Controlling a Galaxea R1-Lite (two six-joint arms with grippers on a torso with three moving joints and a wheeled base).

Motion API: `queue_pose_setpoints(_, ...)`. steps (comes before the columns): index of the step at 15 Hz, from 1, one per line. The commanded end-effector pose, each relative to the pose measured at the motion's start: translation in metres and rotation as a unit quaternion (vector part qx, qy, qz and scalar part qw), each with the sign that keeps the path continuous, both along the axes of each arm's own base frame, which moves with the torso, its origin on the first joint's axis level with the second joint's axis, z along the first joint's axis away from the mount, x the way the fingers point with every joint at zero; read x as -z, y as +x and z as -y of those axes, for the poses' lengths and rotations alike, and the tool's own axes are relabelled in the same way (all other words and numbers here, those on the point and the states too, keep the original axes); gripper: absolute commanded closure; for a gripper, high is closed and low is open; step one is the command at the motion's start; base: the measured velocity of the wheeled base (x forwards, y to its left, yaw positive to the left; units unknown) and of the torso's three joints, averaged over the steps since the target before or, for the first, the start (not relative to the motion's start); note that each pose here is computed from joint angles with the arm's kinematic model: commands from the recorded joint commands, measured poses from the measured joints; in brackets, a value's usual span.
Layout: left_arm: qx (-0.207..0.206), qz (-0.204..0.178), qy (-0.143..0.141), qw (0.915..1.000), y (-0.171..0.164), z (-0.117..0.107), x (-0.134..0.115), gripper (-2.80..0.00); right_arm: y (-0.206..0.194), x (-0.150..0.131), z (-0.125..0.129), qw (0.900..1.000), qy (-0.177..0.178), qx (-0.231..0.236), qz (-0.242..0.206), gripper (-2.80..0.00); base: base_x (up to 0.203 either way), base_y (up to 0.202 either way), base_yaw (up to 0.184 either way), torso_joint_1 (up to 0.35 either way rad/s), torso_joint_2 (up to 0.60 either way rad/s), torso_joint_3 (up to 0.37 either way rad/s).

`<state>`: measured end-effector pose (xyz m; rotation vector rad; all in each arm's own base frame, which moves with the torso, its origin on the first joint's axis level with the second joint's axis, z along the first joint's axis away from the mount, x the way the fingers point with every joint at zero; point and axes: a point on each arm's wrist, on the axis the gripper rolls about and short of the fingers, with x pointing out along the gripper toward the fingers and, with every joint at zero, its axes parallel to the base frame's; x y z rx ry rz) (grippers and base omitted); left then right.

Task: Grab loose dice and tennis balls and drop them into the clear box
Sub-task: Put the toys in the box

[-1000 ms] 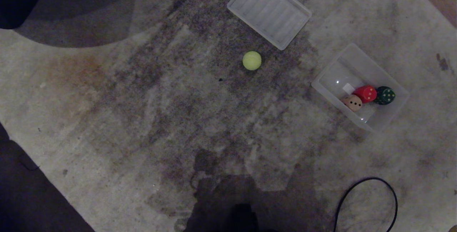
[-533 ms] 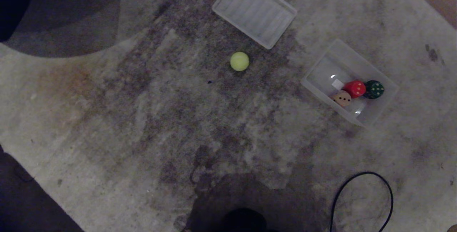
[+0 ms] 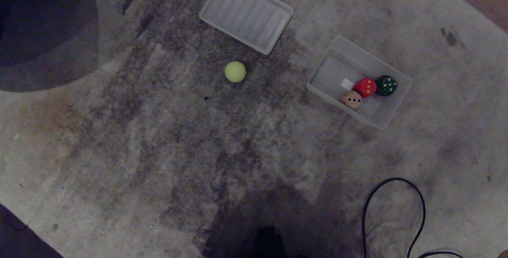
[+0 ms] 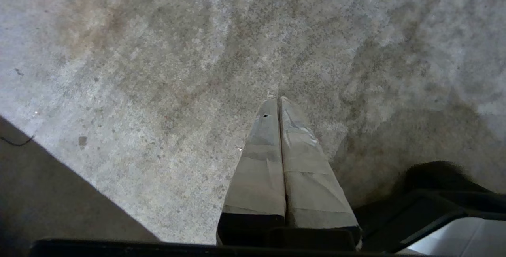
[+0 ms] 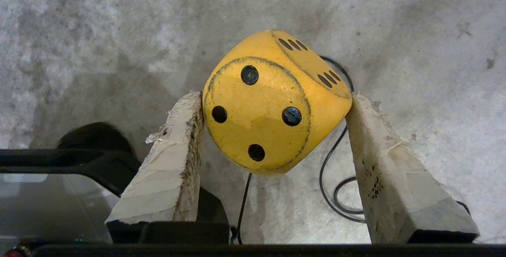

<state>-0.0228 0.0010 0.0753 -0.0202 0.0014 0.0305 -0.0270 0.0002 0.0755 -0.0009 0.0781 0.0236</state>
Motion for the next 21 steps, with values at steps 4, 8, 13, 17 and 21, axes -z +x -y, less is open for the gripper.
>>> queue_pose_setpoints(4,0.0,-0.002,0.002,1.0,0.0002,0.0,0.0004,0.0,0.0002,0.0,0.0,1.0,0.0,-0.001,-0.002,0.0,0.02,0.0,0.0,0.0,0.0,0.001)
queue_pose_setpoints(8,0.001,-0.001,0.003,1.0,0.0002,0.0,0.0003,0.0,0.0002,0.0,0.0,1.0,0.0,-0.001,-0.002,0.0,0.178,0.0,0.001,0.002,0.0,0.002)
queue_pose_setpoints(13,-0.001,-0.001,-0.001,1.0,0.0002,0.0,0.0004,0.0,0.0002,0.0,0.0,1.0,0.0,-0.001,-0.002,0.0,0.118,0.0,0.001,0.003,0.0,0.003)
queue_pose_setpoints(17,0.001,-0.001,0.002,1.0,0.0002,0.0,0.0002,0.0,0.0002,0.0,0.0,1.0,-0.001,-0.001,-0.002,0.0,0.0,0.0,0.0,0.002,0.0,-0.02)
queue_pose_setpoints(21,0.0,-0.001,0.002,1.0,0.0002,0.0,0.0002,0.0,0.0002,0.0,0.0,1.0,-0.002,0.0,-0.002,0.0,0.0,0.0,0.0,0.001,0.0,-0.184)
